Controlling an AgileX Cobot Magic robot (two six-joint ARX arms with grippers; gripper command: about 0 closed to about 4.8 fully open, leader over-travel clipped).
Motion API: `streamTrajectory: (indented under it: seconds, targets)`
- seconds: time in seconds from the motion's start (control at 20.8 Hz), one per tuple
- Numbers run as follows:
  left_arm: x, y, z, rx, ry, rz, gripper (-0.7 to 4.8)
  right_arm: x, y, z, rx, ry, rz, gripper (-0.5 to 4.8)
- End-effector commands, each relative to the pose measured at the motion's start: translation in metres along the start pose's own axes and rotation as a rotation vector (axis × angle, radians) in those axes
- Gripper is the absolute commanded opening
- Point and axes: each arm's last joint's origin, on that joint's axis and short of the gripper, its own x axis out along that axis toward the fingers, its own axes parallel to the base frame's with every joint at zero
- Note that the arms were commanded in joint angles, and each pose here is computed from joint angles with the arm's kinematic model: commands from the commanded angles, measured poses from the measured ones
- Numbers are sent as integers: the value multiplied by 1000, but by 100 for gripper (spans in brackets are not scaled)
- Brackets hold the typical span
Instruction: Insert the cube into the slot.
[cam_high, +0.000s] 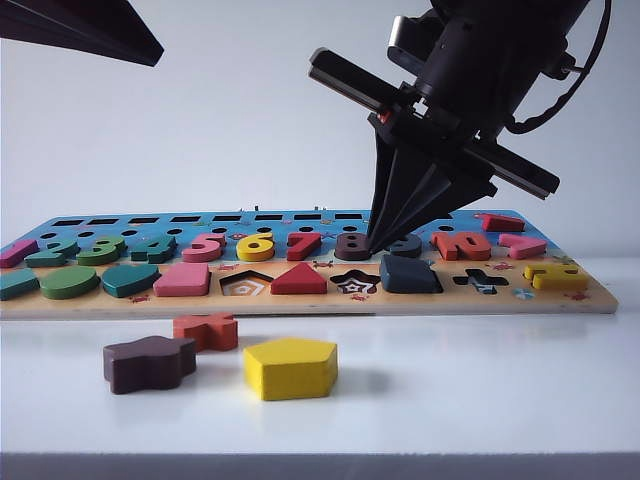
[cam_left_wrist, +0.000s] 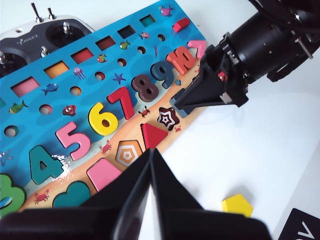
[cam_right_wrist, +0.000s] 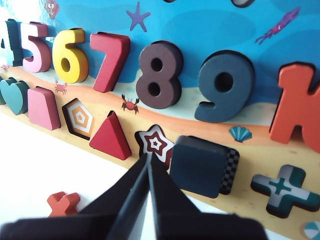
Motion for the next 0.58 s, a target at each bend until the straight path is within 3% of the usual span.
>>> streamTrajectory:
  seconds: [0.05,0.58]
  targets:
    - [0,0,3,6,-26,-7,17,3,0,1,0,-4,-5,-8]
    - [0,0,3,6,-26,-7,17,9,-2,-1,4,20,-38,-8]
